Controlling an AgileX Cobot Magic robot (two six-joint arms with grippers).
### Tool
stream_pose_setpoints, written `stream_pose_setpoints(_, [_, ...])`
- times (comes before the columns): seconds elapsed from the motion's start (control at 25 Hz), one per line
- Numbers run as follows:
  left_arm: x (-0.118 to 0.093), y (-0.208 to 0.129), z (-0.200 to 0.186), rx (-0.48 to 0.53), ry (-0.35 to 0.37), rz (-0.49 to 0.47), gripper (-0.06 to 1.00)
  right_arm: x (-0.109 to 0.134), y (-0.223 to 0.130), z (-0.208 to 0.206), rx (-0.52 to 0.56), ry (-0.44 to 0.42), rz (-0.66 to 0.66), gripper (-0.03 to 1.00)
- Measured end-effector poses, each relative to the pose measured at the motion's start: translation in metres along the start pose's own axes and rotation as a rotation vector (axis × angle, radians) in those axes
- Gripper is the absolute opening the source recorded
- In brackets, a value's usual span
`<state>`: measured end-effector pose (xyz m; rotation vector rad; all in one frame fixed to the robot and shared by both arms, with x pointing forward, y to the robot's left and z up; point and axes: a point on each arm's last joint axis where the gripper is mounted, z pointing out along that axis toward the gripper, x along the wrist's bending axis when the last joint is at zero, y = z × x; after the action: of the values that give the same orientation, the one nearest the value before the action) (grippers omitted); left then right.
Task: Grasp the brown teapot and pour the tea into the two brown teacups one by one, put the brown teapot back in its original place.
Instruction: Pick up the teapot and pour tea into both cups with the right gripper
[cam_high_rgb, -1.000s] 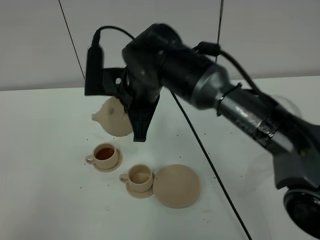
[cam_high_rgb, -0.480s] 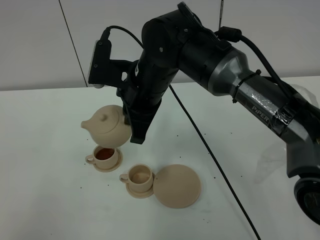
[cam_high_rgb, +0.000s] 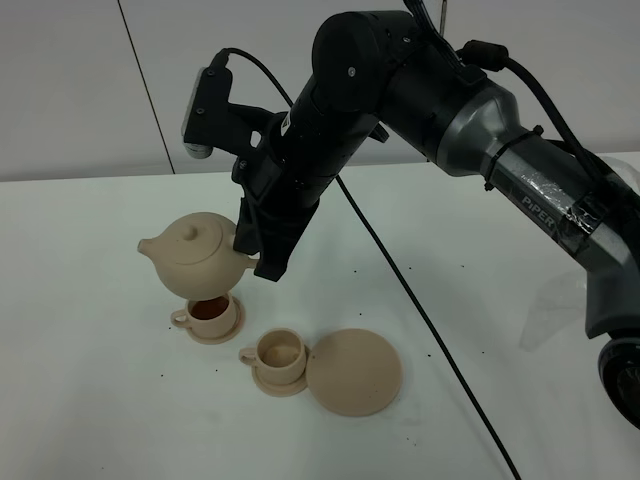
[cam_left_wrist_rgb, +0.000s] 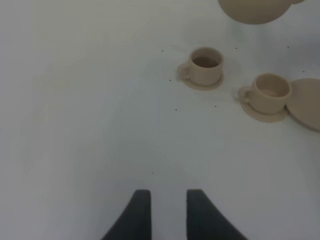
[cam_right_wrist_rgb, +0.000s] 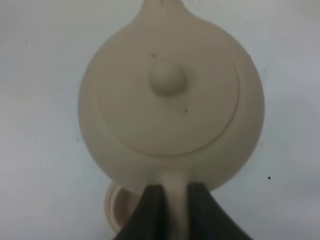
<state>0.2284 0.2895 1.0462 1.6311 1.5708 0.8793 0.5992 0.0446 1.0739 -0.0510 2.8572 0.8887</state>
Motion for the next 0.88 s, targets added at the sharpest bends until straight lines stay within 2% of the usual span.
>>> stream_pose_setpoints(0.52, [0.0, 0.0, 0.0, 0.0, 0.0, 0.0, 0.24, 0.0, -0.0003, -0.0002, -0.001, 0.004, 0.003, 0.1])
stream_pose_setpoints(0.88, [0.0, 0.0, 0.0, 0.0, 0.0, 0.0, 0.24, 0.0031, 0.0026, -0.0004, -0.032, 0.039, 0.02, 0.1])
